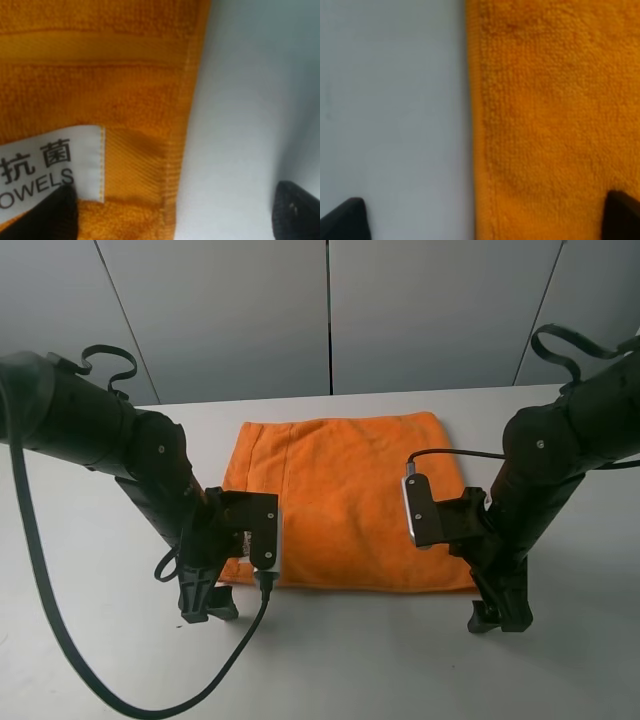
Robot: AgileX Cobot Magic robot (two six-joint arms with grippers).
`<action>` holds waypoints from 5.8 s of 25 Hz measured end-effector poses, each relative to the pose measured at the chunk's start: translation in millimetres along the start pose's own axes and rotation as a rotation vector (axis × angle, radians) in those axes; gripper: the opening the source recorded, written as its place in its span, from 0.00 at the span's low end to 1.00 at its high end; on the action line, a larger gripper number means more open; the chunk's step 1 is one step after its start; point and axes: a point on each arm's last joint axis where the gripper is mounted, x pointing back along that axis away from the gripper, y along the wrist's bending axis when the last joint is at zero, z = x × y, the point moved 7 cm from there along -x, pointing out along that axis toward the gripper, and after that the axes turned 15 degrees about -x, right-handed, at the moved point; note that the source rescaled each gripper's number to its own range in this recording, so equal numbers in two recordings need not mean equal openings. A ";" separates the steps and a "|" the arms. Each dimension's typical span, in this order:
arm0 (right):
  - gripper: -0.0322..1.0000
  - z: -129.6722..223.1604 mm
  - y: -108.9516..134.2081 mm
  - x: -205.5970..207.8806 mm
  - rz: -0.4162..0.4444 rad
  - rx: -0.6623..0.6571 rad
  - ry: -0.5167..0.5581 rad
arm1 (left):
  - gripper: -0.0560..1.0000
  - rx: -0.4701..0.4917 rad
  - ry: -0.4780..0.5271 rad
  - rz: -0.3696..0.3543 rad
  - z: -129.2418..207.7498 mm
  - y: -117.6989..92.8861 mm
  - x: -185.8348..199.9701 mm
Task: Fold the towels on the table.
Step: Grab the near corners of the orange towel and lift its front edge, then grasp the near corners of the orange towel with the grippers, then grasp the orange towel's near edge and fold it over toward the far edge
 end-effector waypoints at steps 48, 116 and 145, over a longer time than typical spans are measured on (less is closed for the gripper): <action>0.03 -6.4 -8.6 -3.2 0.040 0.020 -0.036 | 0.05 0.001 -0.002 -0.053 -0.4 13.7 -8.5; 0.03 -63.1 -93.7 99.8 0.405 0.106 -0.165 | 0.05 0.302 0.056 -0.538 39.7 62.4 126.1; 0.03 -56.9 -139.5 57.2 0.409 -0.012 -0.193 | 0.05 0.302 -0.022 -0.590 60.9 123.2 70.9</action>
